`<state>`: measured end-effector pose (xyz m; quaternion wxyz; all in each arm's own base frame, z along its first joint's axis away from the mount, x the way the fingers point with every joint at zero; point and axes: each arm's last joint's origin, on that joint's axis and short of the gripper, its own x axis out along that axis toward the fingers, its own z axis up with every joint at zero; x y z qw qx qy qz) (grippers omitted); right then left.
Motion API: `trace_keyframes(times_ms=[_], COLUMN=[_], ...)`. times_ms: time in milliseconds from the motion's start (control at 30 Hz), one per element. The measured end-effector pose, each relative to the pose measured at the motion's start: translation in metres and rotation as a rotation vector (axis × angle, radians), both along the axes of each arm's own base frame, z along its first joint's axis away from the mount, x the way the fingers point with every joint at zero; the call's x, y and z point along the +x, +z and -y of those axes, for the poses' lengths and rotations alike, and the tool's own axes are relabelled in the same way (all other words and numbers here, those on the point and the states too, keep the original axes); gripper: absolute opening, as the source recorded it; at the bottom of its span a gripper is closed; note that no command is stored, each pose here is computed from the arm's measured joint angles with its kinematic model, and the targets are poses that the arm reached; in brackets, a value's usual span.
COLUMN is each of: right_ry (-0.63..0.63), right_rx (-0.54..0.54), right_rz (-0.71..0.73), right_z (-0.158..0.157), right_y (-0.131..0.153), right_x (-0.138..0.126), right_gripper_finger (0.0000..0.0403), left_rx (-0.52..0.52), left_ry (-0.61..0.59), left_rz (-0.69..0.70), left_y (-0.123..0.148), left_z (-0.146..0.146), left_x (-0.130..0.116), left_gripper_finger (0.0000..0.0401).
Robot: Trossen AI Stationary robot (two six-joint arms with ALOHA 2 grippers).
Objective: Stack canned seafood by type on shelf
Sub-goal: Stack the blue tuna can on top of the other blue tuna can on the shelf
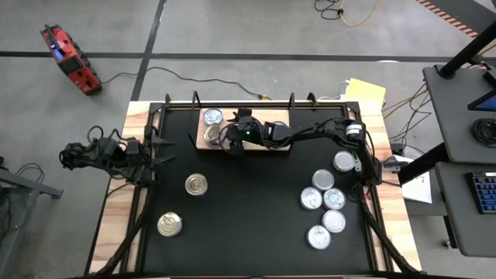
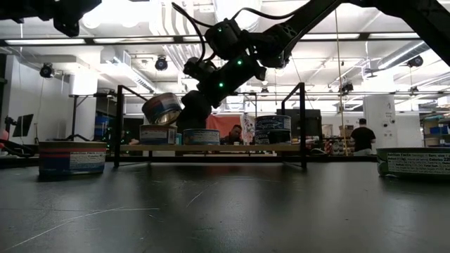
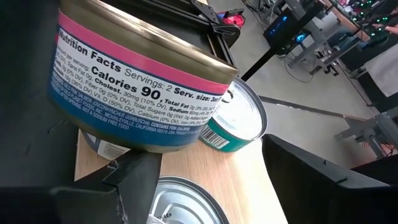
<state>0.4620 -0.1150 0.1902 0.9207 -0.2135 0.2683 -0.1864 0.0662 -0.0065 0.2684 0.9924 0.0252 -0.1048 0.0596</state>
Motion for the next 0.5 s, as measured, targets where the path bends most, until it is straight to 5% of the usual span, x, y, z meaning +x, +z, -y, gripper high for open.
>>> trace_keyframes(times_ms=[233,500], right_ry=[0.004,0.004], right_rx=[-0.01,-0.009], right_rz=[-0.004,-0.003], right_z=[0.0,0.0], right_y=[0.0,0.0], right_x=[0.0,0.0], right_gripper_finger=[0.0258,0.0266], left_rx=[-0.009,-0.166], left_ry=[-0.011,-0.032], left_rz=[-0.061,0.038], left_y=[-0.019,-0.006], left_z=[0.004,0.005], left_x=[0.014,0.022], left_gripper_finger=[0.019,0.019])
